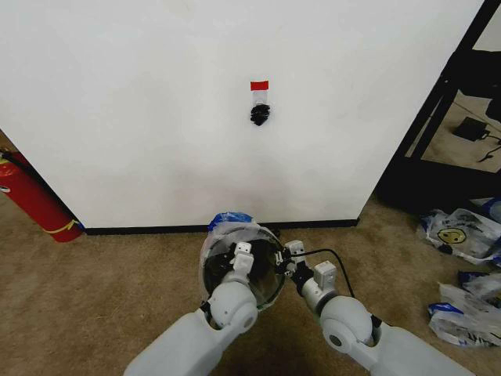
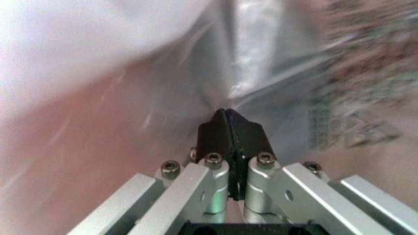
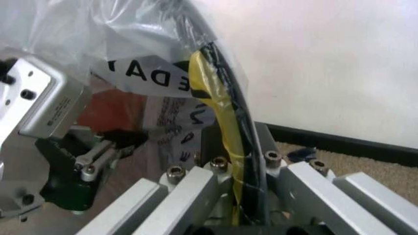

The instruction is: Pick up the garbage bag from the wall and place it over the trash bin.

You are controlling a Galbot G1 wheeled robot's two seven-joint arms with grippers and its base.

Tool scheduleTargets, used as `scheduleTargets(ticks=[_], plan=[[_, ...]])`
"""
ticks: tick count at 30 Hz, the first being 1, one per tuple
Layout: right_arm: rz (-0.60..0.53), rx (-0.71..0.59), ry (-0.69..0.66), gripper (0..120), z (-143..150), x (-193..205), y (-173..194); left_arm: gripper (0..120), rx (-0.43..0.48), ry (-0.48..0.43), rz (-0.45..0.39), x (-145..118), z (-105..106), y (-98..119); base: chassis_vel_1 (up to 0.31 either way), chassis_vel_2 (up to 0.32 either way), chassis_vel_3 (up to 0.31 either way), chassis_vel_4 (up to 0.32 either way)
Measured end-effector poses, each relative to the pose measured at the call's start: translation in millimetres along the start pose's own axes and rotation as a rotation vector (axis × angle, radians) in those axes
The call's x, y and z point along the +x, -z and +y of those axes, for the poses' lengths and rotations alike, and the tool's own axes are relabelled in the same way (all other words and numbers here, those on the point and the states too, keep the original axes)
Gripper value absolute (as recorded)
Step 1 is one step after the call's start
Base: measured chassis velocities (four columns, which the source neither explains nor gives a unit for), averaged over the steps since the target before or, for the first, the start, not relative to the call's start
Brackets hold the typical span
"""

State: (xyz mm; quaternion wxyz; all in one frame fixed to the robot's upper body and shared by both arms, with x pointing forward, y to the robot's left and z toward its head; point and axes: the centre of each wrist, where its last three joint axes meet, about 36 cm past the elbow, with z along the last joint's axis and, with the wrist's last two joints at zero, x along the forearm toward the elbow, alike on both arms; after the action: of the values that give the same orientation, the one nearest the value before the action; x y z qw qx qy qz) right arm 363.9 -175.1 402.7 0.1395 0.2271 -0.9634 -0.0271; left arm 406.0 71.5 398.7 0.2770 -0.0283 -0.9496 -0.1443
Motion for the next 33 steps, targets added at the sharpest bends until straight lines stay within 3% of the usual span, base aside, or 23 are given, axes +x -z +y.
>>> scheduleTargets(ticks=[7,17,27,33], plan=[[-0.025,-0.020,0.003,0,-2.5,3.9,7.3,0,0.000,-0.008,0.039,0.1,2.6,-15.1,0.000,0.000,0.000,0.000],[-0.046,-0.029,0.058,0,5.9,13.6,-1.9,0,-0.004,-0.049,0.047,-4.0,-16.3,-8.6,0.000,0.000,0.000,0.000],[-0.040,-0.010,0.046,0,-1.5,24.7,-7.0,0,0.011,0.020,0.032,-22.9,7.3,0.0,0.000,0.000,0.000,0.000],[-0.052,-0.026,0.042,0,-0.8,24.9,-3.1,0,0.011,0.024,0.062,-18.0,10.0,-17.0,0.000,0.000,0.000,0.000]])
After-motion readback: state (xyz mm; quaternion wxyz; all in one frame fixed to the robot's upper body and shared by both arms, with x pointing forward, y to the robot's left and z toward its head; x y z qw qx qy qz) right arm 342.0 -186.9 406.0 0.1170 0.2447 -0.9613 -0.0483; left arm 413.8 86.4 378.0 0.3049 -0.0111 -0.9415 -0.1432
